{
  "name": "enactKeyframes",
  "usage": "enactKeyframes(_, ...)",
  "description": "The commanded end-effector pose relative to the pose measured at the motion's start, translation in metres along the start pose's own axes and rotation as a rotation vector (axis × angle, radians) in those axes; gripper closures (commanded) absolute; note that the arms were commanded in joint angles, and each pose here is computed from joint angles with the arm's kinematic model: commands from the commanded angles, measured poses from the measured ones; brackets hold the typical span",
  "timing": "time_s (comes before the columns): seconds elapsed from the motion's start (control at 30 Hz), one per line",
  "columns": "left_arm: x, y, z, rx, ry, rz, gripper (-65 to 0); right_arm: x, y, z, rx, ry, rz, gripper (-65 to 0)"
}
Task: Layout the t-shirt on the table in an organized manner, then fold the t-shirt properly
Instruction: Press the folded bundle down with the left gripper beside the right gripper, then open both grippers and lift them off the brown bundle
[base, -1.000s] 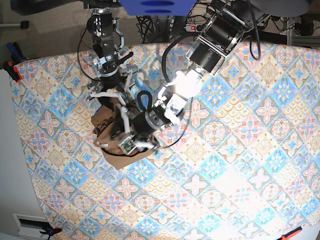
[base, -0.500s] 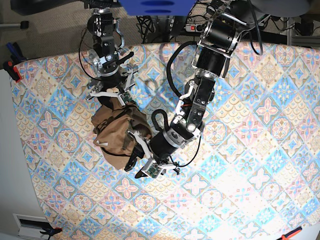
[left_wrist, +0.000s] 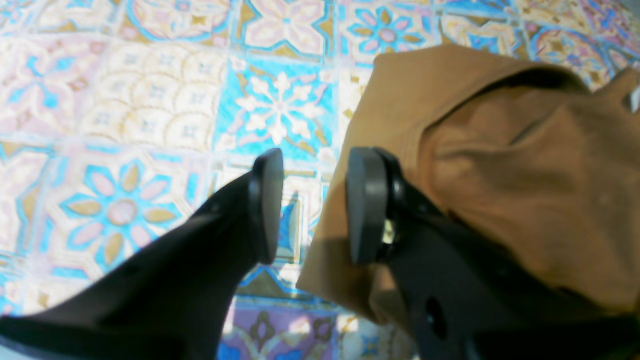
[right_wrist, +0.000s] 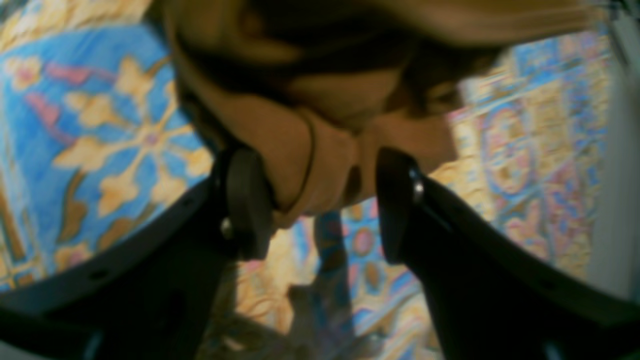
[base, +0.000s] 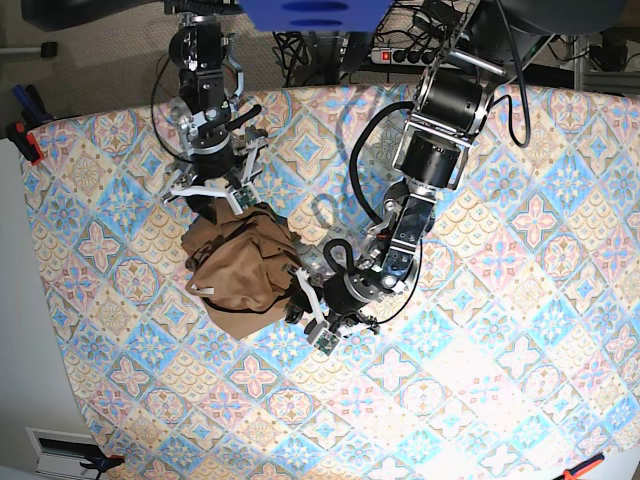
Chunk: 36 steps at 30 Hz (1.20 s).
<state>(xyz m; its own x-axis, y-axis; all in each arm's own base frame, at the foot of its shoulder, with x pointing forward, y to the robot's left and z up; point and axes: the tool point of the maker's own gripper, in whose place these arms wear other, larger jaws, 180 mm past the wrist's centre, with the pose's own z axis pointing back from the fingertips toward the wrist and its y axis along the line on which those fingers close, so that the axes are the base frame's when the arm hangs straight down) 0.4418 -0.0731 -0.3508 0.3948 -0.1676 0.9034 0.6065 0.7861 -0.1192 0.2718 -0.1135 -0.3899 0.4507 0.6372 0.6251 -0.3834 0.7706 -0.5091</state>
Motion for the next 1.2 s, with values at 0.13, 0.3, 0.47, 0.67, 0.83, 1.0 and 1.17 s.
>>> enactKeyframes(0.13, -0.016, -0.028, -0.012, -0.081, 0.063, -0.096, -19.9, -0.002, 0.002, 0.018, -0.011, -0.015, -0.005, -31.2)
enactKeyframes(0.3, -0.023, -0.033, -0.012, -0.089, 0.078, -0.099, -19.9, -0.006, 0.004, 0.035, -0.011, -0.008, -0.002, -31.2)
enactKeyframes(0.47, -0.027, -0.02, -0.007, -0.072, 0.087, -0.112, -19.9, -0.037, -0.004, 0.048, -0.036, 0.068, -0.01, -31.2)
enactKeyframes(0.67, -0.034, -0.022, -0.006, -0.073, 0.098, -0.103, -19.9, -0.052, -0.054, 0.047, -0.177, 0.109, -0.059, -31.2)
enactKeyframes(0.83, -0.011, -0.035, 0.0, -0.091, 0.023, -0.117, -19.9, -0.034, -0.099, 0.043, -0.311, 0.025, -0.113, -31.2)
enactKeyframes(1.0, 0.032, -0.044, 0.015, -0.101, -0.101, -0.159, -19.9, 0.003, -0.11, 0.041, -0.34, -0.139, -0.103, -31.2)
enactKeyframes(1.17, 0.059, -0.05, 0.029, -0.105, -0.182, -0.189, -19.9, 0.035, -0.117, 0.045, -0.359, -0.297, -0.086, -31.2)
